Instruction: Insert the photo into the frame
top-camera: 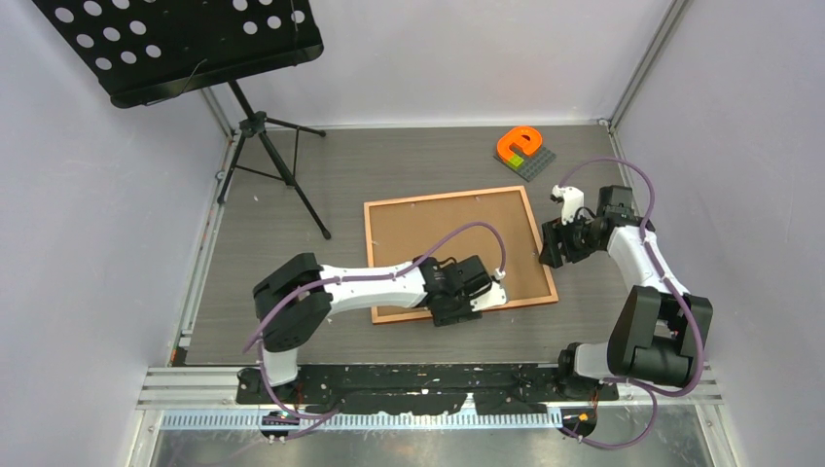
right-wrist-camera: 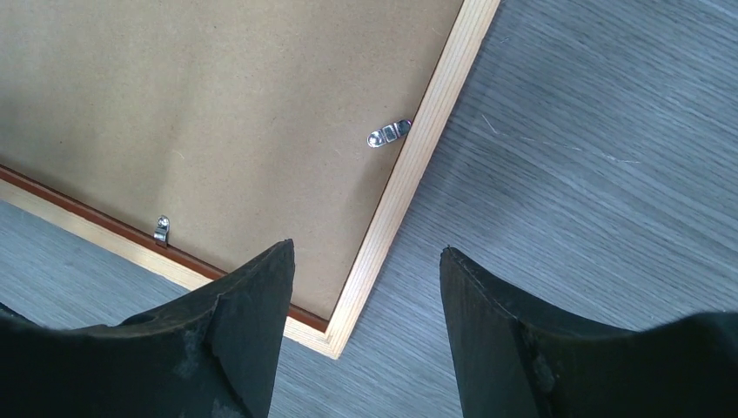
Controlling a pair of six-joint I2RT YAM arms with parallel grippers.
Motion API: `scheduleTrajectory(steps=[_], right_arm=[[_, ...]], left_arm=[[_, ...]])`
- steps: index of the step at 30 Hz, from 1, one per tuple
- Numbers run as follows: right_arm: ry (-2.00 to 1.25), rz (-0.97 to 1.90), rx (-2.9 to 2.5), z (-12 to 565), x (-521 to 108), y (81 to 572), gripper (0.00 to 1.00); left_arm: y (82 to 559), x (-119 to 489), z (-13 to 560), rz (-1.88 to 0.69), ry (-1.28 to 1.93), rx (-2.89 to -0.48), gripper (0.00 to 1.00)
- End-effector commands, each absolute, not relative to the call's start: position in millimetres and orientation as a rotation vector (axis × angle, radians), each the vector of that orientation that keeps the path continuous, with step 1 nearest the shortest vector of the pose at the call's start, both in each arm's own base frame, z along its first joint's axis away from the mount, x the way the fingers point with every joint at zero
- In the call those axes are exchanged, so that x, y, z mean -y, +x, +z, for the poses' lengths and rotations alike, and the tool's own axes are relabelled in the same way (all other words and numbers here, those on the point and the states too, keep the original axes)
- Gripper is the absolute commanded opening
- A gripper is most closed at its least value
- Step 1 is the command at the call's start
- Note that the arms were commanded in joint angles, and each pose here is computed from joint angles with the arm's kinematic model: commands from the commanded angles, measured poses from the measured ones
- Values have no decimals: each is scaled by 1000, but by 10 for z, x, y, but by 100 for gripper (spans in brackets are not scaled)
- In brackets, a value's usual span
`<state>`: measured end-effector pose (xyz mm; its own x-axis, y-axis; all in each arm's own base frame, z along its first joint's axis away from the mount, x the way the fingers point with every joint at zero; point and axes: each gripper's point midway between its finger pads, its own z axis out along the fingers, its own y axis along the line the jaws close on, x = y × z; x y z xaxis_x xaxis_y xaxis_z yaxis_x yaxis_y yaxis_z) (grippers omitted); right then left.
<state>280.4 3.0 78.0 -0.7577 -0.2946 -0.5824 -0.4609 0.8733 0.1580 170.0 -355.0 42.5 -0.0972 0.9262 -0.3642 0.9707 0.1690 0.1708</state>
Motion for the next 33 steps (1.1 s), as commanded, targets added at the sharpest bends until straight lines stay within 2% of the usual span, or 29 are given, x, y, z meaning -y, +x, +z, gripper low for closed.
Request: scheduleTrajectory(steps=[1,17,33], right_arm=[[-541,429,-2433,869,-50,2876,68],[-509,443,-2456,837,5,2862,67],[-482,439,-2469,820,65,2850,67]], left_arm=[[1790,3641,523,-93,1778,-2043,50],[1640,3716,342,-35,1828,-2097,46],[1531,3649,294,-62,1840,-2123,33]])
